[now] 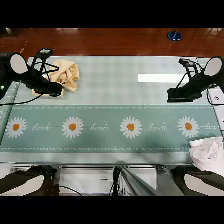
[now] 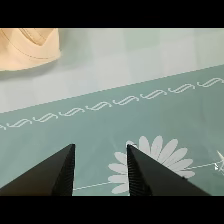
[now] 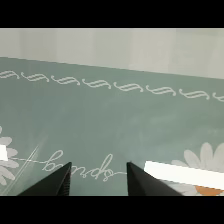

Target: Fold the shirts.

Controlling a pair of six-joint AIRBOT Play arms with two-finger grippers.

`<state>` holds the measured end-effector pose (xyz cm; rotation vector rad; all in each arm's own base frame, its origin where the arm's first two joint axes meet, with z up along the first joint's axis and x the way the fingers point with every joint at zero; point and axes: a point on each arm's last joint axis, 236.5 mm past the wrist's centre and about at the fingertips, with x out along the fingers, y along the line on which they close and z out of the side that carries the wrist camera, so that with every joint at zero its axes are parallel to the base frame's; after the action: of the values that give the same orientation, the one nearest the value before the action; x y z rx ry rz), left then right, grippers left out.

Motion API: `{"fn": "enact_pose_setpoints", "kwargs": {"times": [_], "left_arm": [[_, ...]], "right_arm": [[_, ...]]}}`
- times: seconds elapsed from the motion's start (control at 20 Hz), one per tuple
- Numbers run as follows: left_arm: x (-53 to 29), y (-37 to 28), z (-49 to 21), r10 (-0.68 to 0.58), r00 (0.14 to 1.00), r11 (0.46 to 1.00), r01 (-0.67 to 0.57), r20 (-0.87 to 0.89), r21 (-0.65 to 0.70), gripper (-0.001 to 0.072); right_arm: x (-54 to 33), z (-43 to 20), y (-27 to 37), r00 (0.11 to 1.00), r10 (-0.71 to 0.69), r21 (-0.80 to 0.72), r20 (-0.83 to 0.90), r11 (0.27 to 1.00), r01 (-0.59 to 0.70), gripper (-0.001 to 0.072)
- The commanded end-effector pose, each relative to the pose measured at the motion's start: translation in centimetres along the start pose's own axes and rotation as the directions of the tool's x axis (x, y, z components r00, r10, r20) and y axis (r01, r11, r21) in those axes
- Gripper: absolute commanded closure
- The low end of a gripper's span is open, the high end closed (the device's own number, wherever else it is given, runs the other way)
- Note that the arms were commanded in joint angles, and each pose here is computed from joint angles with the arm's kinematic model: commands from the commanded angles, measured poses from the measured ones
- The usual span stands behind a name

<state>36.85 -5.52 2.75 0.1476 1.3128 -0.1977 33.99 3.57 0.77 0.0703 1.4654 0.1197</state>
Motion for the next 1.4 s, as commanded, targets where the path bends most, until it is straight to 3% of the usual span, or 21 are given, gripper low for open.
{"fn": "enact_pose_setpoints", "kwargs": {"times": [0.0,0.6,1.15,1.2,1.25,1.35], "left_arm": [[0.0,0.0,0.0,0.000,1.000,1.000,0.000,0.001,0.000,0.0304],[0.0,0.0,0.0,0.000,1.000,1.000,0.000,0.001,0.000,0.0304],[0.3,0.8,4.4,0.031,0.985,0.999,-0.033,0.172,0.003,0.0302],[-0.2,1.9,5.6,0.080,0.972,0.996,-0.086,0.220,0.018,0.0241],[-0.9,3.4,7.0,0.139,0.950,0.988,-0.153,0.278,0.030,0.0061],[-2.9,5.7,10.9,0.198,0.875,0.977,-0.212,0.442,-0.018,0.0028]], "right_arm": [[0.0,0.0,0.0,1.000,0.000,0.000,-0.003,1.000,0.000,0.0287],[0.0,-0.4,0.0,1.000,0.001,0.000,-0.018,1.000,-0.001,0.0287],[0.0,-0.4,0.0,1.000,0.000,0.000,-0.017,1.000,0.000,0.0287],[0.0,-0.3,0.0,1.000,0.000,0.000,-0.014,1.000,0.000,0.0287],[0.0,-0.2,0.0,1.000,0.000,0.000,-0.011,1.000,0.000,0.0287],[0.0,-0.1,0.0,1.000,-0.002,-0.001,-0.006,1.000,0.002,0.0287]]}}
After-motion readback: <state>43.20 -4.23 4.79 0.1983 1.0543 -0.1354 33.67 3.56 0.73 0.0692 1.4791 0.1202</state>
